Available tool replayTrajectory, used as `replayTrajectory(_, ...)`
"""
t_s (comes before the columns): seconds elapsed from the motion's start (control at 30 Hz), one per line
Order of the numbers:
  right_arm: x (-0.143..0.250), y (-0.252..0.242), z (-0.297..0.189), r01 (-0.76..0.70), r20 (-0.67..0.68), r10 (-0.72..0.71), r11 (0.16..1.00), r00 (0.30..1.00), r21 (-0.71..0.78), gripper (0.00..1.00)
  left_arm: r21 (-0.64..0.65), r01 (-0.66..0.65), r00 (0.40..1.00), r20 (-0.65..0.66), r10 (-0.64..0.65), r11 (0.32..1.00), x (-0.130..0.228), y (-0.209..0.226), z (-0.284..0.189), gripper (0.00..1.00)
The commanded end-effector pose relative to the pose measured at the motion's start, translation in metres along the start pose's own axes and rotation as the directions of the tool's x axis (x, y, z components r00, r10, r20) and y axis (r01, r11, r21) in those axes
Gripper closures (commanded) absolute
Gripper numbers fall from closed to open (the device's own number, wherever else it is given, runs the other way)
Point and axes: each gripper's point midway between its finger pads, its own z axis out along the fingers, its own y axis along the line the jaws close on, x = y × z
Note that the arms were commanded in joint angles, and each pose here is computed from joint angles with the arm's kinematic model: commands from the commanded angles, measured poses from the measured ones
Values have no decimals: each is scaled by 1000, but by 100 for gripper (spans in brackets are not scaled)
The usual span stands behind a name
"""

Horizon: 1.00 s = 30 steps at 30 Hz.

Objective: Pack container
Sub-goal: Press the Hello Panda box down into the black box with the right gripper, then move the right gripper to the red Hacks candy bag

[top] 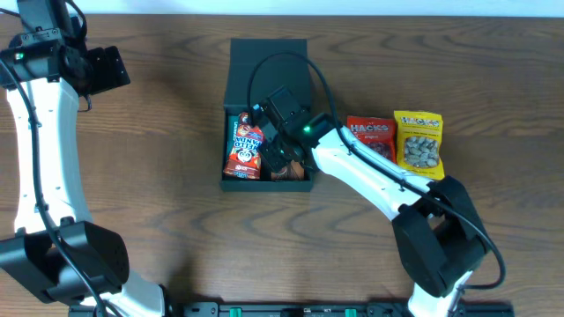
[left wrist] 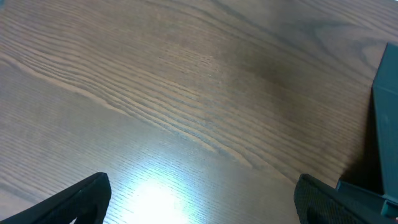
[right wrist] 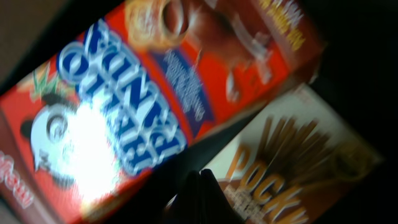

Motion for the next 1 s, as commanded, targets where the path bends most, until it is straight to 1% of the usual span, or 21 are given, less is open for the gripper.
replayTrajectory(0.0, -10, -6, 4, -9, 34, 7, 999, 999, 44, 99, 4, -15, 1000, -9, 15, 1000, 1, 0, 3, 5)
replayTrajectory(0.13, -16, -4, 15, -27, 57, 25, 999, 998, 33, 98, 4, -15, 1000, -9, 15, 1000, 1, 0, 3, 5)
replayTrajectory(0.33, -21, 6, 15, -23, 77, 25, 999, 997, -26, 99, 4, -15, 1000, -5, 15, 1000, 0, 0, 3, 5)
replayTrajectory(0.5, -28, 9, 14, -23, 103, 27, 999, 994, -44, 99, 4, -15, 1000, -1, 15, 1000, -1, 0, 3, 5)
replayTrajectory(0.8, -26, 9, 14, -27, 94, 31, 998, 995, -50, 98, 4, -15, 1000, -1, 15, 1000, -1, 0, 3, 5)
replayTrajectory(0.9, -27, 4, 3, -41, 78, 44, 998, 996, -44, 98, 4, -15, 1000, -1, 15, 1000, -1, 0, 3, 5)
replayTrajectory(0.97, -32, -1, -13, -54, 81, 57, 998, 995, -37, 98, 4, -15, 1000, -1, 15, 1000, -1, 0, 3, 5)
